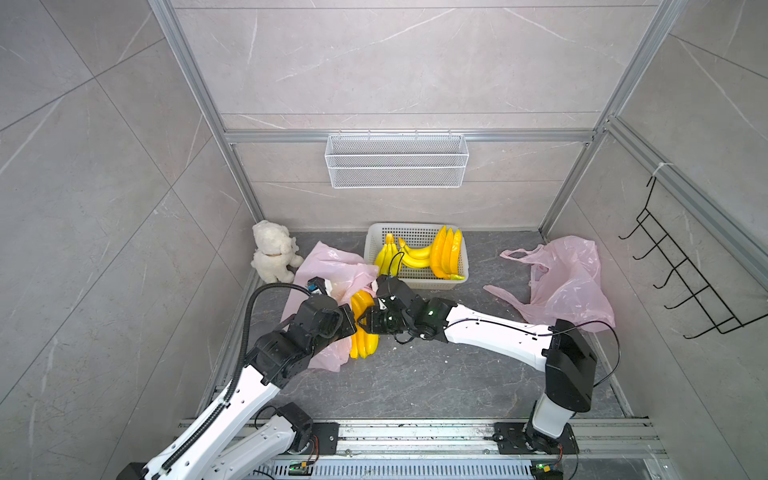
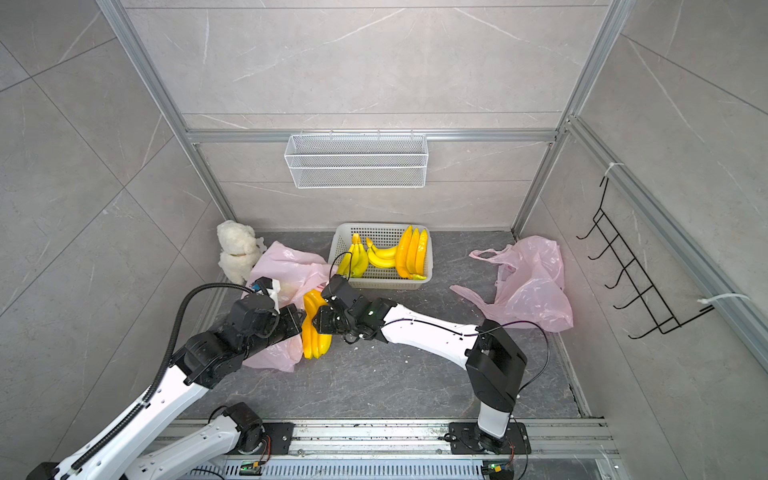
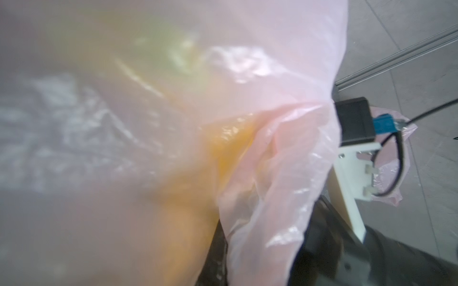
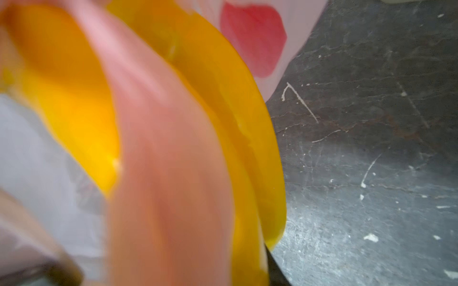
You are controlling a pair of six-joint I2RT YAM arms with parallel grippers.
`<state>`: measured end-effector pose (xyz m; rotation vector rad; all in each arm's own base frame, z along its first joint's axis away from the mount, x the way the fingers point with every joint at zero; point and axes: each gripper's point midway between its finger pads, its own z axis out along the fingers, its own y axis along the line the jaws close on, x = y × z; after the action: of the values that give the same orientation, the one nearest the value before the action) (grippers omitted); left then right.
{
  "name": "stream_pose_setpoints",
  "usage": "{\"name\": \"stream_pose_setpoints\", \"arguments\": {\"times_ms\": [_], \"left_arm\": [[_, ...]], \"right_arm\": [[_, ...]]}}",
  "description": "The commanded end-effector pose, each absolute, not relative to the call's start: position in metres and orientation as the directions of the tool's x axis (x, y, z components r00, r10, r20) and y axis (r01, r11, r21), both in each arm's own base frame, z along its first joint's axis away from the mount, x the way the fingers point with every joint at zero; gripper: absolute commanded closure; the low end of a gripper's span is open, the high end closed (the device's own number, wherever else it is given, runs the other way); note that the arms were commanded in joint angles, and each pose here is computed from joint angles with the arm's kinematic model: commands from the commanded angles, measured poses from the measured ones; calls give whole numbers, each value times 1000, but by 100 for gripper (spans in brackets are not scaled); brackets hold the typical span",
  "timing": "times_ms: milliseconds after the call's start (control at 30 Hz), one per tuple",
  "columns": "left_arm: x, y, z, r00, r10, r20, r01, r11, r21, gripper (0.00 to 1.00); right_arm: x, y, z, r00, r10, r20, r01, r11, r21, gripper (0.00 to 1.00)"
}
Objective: Place the banana into a plastic bag & tie a knot
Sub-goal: Place the banana into the plastic bag.
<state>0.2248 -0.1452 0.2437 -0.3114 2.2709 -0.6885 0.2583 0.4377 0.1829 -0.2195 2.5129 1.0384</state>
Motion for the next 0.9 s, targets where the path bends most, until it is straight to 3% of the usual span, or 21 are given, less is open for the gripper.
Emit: {"name": "stream_pose_setpoints", "arguments": {"times_ms": [0,200,533,867], "left_arm": [[221,-144,246,-690,-440,-575,-19,805,-593,100],[222,-150,232,-713,-431,-553,-22,802,-596,100],[222,-174,228,-760,-433,-485,11,738,-675,100],[209,-175,216,-775,-482,-410,-20,666,-746,100]], "right_arm": [[262,437,231,-863,65,-501,-349,639,685,92],[270,400,213,-894,153,-420,-208,690,693,90],[287,422,221,-881,223,-417,-183,651,736,90],[321,448,252,-838,395,-378,-160,483,861,90]]}}
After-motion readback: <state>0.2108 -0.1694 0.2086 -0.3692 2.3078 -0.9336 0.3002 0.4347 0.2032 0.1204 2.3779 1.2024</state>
